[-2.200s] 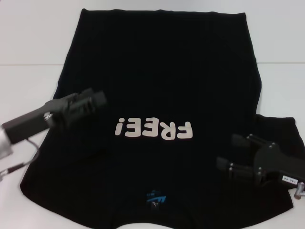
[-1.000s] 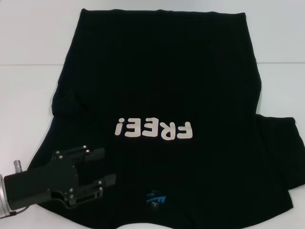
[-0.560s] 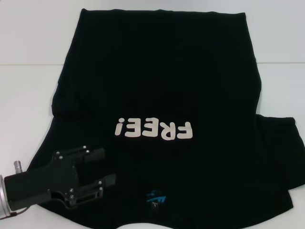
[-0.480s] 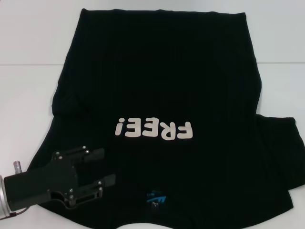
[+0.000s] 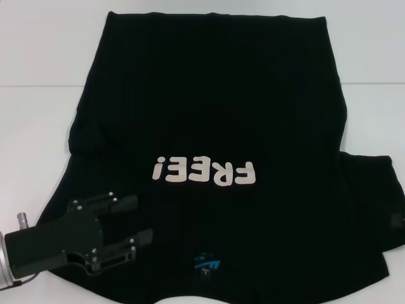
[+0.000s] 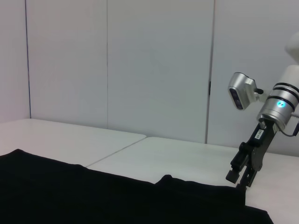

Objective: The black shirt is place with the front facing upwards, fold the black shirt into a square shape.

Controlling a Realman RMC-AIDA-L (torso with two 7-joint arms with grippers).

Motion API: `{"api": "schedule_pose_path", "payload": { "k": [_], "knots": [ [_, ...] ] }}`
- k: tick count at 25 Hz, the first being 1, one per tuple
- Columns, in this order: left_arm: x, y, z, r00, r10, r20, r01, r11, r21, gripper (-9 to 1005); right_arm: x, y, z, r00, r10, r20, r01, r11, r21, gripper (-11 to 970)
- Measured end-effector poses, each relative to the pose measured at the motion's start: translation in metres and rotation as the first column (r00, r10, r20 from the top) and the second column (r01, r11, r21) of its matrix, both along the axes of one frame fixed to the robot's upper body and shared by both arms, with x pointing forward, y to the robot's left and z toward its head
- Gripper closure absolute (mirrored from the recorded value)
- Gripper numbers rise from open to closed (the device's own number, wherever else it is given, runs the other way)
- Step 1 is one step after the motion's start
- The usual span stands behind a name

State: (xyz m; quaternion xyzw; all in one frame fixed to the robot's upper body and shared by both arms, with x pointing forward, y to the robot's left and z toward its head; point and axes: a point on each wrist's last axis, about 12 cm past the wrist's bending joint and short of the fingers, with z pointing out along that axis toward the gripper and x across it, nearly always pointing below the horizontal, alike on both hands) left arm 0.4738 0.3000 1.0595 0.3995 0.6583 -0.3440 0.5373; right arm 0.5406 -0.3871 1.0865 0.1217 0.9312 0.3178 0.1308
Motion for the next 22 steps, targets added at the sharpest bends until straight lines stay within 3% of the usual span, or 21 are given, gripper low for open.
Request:
{"api": "schedule_pose_path", "payload": {
  "k": [22],
  "knots": [
    [0.002,0.0,0.0,1.0,0.009,0.004,-0.009,1.0,0.004,358,0.01,0.018,-0.004,0.999,0.039,0.005,-0.039,0.999,0.025,50]
  ]
}}
